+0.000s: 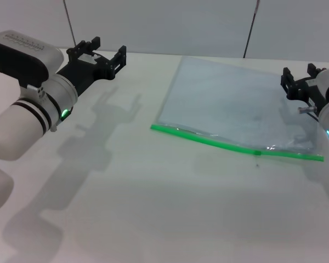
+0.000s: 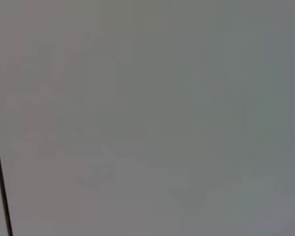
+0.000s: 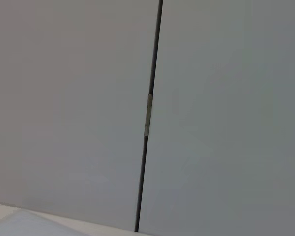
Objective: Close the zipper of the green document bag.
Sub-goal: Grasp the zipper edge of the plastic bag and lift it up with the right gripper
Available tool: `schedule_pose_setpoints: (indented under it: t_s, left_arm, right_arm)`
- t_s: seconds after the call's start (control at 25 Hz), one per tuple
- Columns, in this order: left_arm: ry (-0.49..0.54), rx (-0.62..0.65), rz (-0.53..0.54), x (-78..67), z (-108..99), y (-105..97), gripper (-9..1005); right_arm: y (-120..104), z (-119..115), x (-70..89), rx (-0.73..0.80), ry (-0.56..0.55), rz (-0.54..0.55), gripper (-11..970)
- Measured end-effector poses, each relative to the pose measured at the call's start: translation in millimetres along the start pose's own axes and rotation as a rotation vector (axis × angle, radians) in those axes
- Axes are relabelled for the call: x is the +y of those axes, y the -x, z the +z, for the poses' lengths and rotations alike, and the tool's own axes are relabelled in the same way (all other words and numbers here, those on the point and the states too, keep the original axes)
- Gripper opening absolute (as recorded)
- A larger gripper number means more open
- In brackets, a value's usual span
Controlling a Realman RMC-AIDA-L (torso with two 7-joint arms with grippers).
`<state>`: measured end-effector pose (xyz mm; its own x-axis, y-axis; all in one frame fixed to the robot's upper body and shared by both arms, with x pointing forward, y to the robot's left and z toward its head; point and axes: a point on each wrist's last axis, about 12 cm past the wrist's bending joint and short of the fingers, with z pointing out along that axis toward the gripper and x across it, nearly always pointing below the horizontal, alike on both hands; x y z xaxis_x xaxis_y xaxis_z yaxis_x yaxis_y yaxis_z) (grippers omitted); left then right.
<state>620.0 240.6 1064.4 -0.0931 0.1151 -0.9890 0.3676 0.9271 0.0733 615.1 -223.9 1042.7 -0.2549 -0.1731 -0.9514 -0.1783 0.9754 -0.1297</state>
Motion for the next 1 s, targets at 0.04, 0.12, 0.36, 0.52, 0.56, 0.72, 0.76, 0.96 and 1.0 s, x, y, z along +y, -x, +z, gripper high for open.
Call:
schedule_pose_setpoints:
  t_s: [0.04,0.12,0.36,0.52,0.56,0.72,0.76,0.96,1.0]
  left_arm:
    - [0.001,0.000,-0.001,0.0,0.1,0.0,678]
    - [0.003,0.004,-0.002,0.3,0.1,-0.4,678]
    - [0.006,0.007,-0.004,0.5,0.5,-0.4,678]
    - [0.006,0.007,-0.004,0.6,0.5,-0.4,678]
    - [0.006,0.007,-0.004,0.6,0.5,-0.4,677]
    - [0.007,0.007,-0.005,0.7,0.4,-0.5,677]
    - [0.007,0.007,-0.005,0.7,0.4,-0.5,677]
    - [0.012,0.008,-0.010,1.9,-0.9,-1.6,677]
    - [0.013,0.009,-0.013,2.3,-1.3,-1.8,677]
  right_arm:
    - [0.1,0.1,-0.1,0.000,-0.001,0.001,556]
    - [0.3,0.0,-0.6,-0.003,-0.003,0.004,559]
    - [1.1,-2.3,-3.2,-0.029,-0.024,0.024,566]
    - [1.1,-6.0,-3.8,-0.056,-0.034,0.033,568]
    - [1.4,-6.8,-4.0,-0.064,-0.036,0.035,569]
    - [1.3,-7.2,-4.5,-0.065,-0.037,0.035,570]
    - [1.3,-7.1,-4.5,-0.065,-0.037,0.035,570]
    - [3.3,-8.6,1.2,-0.079,-0.018,0.033,570]
    - [3.2,-9.4,3.0,-0.080,-0.012,0.033,570]
